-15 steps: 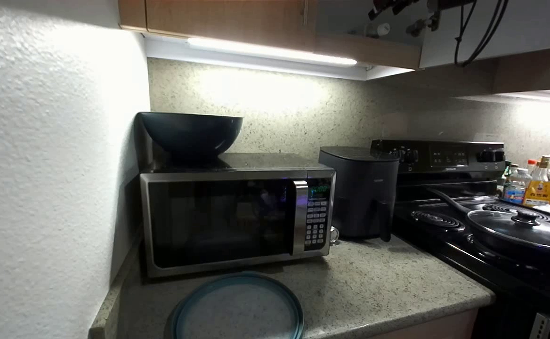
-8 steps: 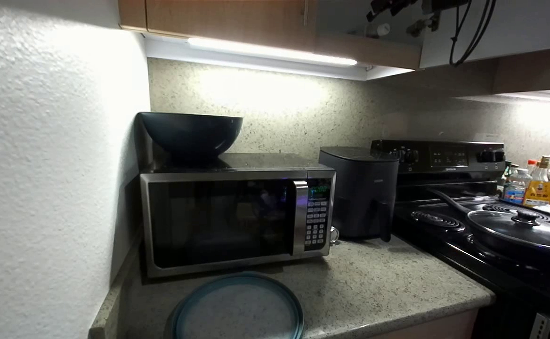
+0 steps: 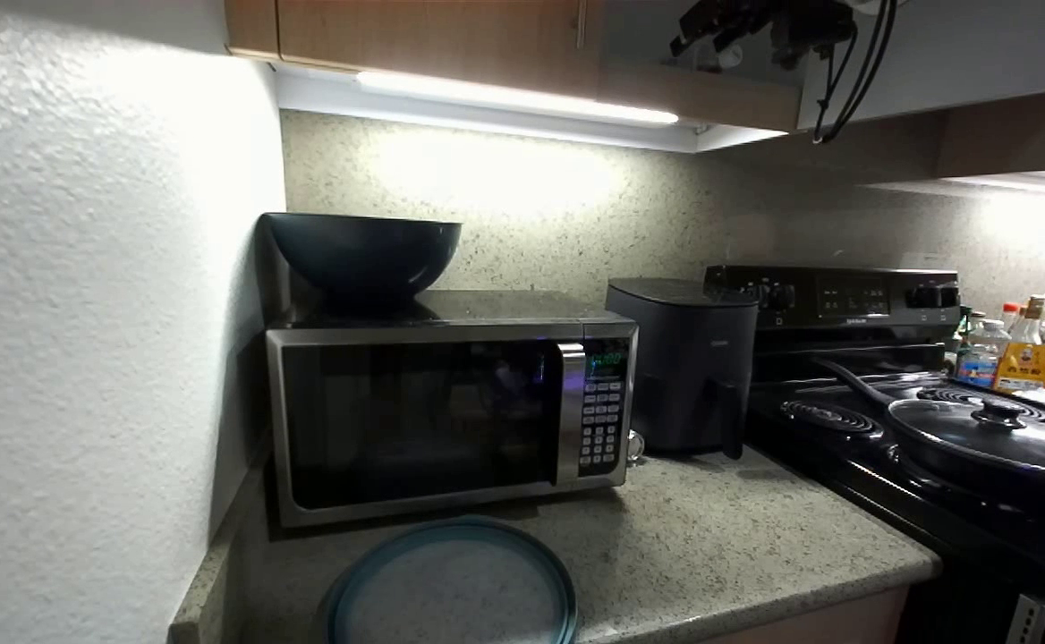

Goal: Take the bottle out of the open cabinet and place it on the countertop next to the microwave

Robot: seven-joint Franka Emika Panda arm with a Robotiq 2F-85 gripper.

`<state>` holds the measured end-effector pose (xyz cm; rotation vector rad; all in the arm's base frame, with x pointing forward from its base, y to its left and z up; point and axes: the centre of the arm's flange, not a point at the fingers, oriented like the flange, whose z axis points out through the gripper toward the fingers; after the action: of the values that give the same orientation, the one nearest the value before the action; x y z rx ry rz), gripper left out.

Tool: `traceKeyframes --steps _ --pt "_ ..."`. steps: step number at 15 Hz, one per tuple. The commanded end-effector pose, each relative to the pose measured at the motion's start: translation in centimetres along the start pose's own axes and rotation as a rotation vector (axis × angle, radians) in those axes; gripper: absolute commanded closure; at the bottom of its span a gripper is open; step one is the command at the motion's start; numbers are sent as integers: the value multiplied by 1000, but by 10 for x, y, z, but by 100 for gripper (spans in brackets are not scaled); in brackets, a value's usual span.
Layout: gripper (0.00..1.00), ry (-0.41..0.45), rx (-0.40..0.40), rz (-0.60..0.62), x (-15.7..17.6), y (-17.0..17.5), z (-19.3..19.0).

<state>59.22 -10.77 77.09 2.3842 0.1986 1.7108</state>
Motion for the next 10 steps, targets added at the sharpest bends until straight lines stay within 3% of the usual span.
traceKeyframes --steps 1,2,3,6,7,10 --pt "0 42 -14 -30 4 10 13" --pt "0 47 -23 -34 5 11 15" --pt "22 57 -31 -36 5 12 15" --pt "40 89 -55 -51 9 11 14" --pt "10 94 -65 -52 11 12 11" --pt "2 51 -104 -48 14 16 -8"
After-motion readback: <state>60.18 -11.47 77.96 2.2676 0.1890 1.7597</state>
